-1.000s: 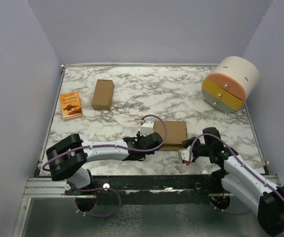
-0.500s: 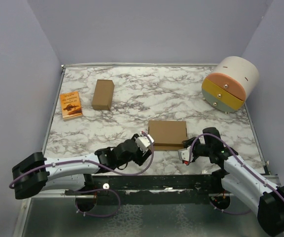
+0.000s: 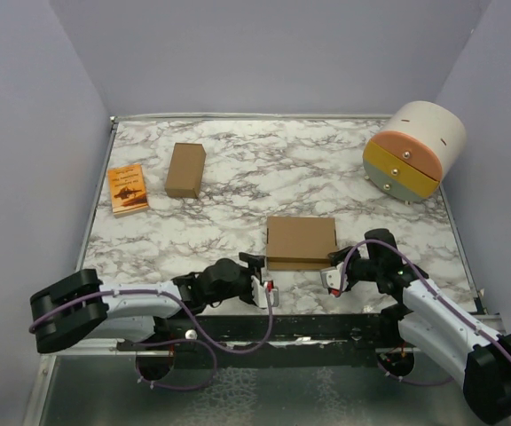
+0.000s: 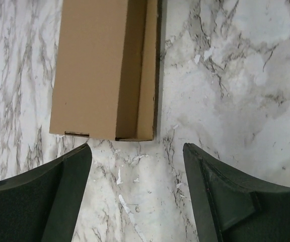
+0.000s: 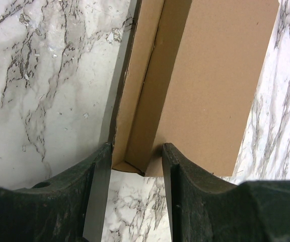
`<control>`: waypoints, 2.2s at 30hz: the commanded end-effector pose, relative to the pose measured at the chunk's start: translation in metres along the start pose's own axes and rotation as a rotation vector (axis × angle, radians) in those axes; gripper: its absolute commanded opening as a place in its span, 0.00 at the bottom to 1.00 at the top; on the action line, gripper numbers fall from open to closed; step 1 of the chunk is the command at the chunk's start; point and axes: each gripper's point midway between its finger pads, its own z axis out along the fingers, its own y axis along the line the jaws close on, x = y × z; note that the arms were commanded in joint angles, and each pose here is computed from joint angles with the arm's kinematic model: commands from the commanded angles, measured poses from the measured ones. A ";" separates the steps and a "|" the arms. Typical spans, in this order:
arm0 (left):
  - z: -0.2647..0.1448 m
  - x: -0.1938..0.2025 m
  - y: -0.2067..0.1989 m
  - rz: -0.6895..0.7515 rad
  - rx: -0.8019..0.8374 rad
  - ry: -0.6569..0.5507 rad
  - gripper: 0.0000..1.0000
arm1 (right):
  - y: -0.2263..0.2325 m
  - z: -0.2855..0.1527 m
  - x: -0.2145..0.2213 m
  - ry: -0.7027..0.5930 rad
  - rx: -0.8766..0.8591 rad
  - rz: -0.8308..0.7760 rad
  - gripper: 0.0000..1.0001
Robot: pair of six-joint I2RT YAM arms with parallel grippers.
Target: Fold the paper box
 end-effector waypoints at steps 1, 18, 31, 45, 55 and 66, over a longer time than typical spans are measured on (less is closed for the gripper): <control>0.016 -0.012 0.011 0.156 -0.019 -0.110 0.77 | 0.015 0.000 0.002 0.011 -0.054 0.051 0.43; 0.056 0.016 0.008 0.177 0.058 -0.077 0.76 | 0.012 -0.001 0.000 0.006 -0.049 0.060 0.43; 0.059 0.024 0.011 0.126 0.111 -0.036 0.40 | 0.012 -0.001 0.000 0.004 -0.049 0.057 0.43; 0.057 0.013 0.019 0.087 0.098 -0.055 0.37 | 0.013 -0.001 0.001 0.007 -0.050 0.062 0.43; 0.017 -0.023 0.078 -0.304 -0.079 -0.204 0.56 | 0.011 -0.001 0.000 0.004 -0.046 0.059 0.43; 0.007 -0.011 0.038 -0.082 -0.004 -0.230 0.69 | 0.014 -0.001 0.000 0.002 -0.050 0.063 0.43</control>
